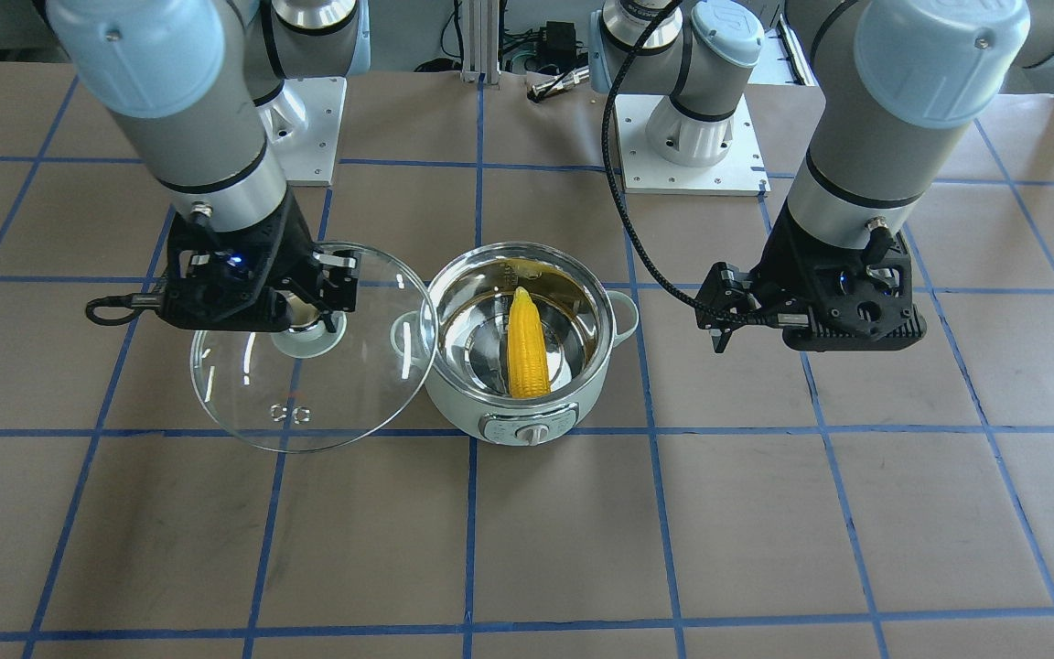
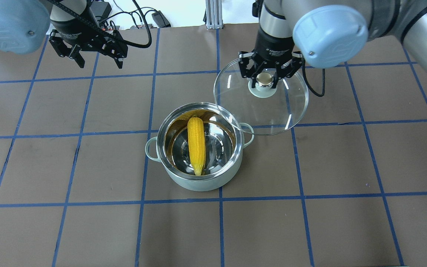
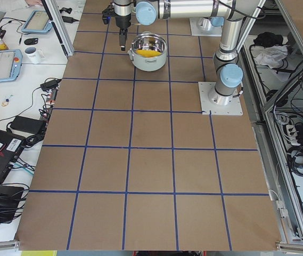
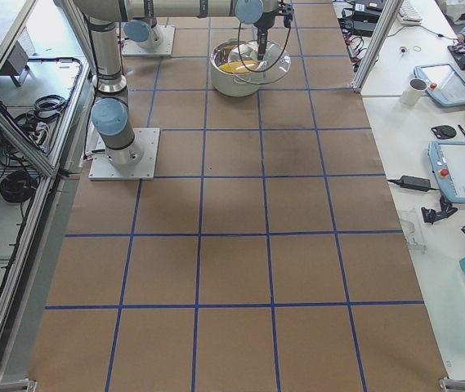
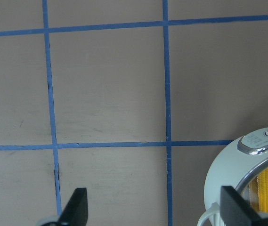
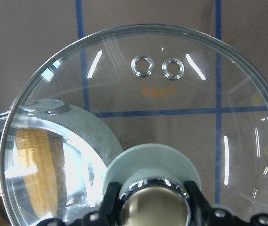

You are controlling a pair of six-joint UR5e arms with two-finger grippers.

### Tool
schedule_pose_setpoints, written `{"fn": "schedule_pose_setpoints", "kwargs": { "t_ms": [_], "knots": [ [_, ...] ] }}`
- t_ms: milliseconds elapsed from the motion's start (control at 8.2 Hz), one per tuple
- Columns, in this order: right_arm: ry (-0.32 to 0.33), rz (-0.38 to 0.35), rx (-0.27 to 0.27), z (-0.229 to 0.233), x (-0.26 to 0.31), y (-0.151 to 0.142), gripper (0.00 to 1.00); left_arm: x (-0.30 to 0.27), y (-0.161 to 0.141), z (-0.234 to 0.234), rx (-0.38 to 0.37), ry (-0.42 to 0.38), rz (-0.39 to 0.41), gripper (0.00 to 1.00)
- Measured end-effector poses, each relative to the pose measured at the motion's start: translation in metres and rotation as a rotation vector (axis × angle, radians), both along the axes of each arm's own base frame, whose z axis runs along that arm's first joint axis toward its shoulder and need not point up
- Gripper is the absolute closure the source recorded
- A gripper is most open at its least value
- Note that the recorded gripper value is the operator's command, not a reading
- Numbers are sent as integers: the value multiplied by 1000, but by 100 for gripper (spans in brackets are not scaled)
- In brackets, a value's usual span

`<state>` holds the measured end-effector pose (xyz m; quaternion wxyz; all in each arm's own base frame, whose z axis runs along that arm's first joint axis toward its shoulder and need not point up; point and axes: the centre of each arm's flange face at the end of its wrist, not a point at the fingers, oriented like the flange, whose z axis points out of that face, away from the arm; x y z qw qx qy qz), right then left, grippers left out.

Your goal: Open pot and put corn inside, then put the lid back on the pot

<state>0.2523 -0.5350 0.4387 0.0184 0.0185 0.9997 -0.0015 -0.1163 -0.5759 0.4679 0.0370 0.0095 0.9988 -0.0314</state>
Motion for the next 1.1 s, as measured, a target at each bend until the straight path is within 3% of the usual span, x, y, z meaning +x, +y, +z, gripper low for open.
{"fn": "schedule_pose_setpoints", "kwargs": {
  "t_ms": [610, 1098],
  "knots": [
    [-39, 30, -56, -13, 120, 59, 94, 6, 0, 2, -2, 3, 10, 0],
    [-36, 42, -35, -54, 156, 82, 93, 15, 1, 6, -14, 2, 27, 0]
  ]
}}
